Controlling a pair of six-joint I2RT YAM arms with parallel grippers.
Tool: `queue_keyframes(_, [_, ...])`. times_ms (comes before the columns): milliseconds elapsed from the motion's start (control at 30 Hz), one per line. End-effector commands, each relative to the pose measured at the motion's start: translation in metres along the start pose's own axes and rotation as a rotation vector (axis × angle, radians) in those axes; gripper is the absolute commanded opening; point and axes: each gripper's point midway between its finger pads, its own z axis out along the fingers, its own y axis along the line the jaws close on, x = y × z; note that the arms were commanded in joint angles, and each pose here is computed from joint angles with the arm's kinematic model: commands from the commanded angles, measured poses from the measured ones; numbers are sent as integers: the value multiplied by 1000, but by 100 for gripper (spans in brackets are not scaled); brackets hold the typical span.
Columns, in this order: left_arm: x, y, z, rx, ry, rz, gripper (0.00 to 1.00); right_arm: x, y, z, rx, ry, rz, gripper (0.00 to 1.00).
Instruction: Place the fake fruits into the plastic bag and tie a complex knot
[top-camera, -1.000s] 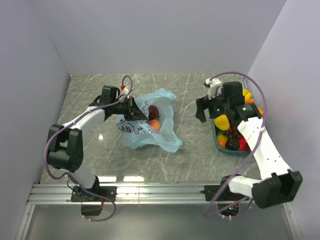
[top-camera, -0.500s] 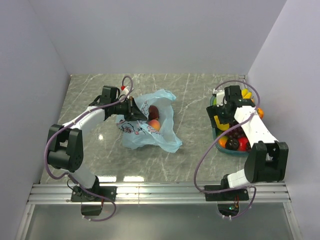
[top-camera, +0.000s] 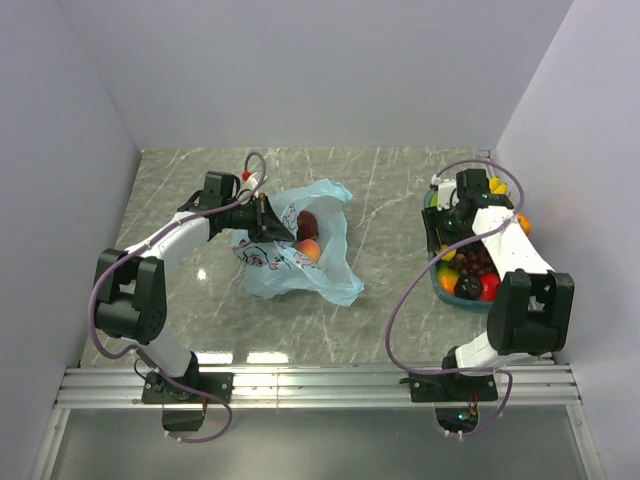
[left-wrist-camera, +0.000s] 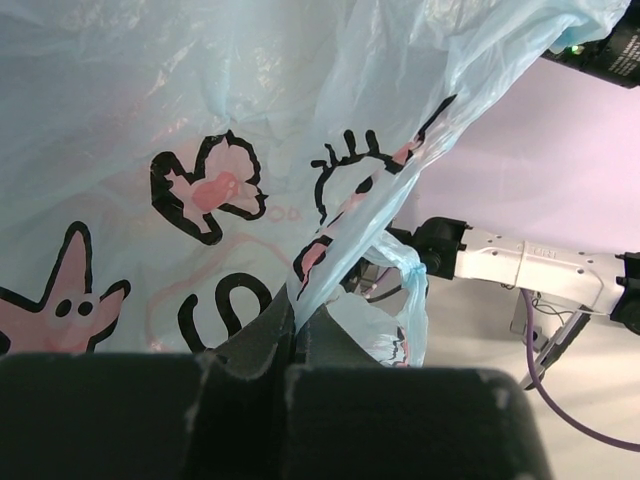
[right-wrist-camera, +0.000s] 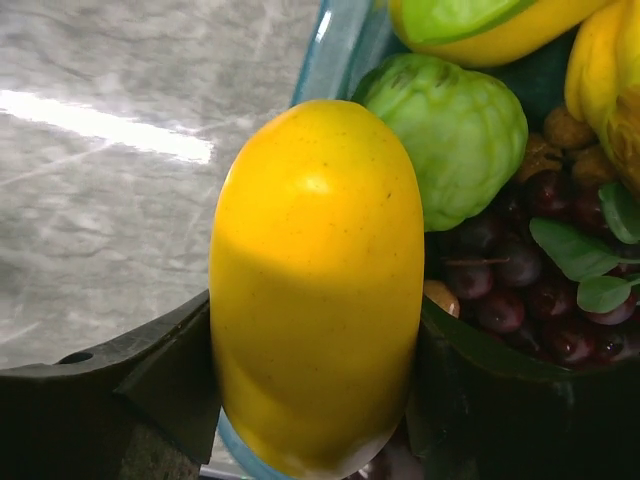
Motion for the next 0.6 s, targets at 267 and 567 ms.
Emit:
queue_keyframes(267, [-11, -39, -9, 110, -12, 67, 1, -66, 154, -65, -489, -265, -103, 45])
queue_keyframes(567, [-11, -40, -7, 126, -20, 46, 1, -79, 275, -21, -784, -188, -28, 37])
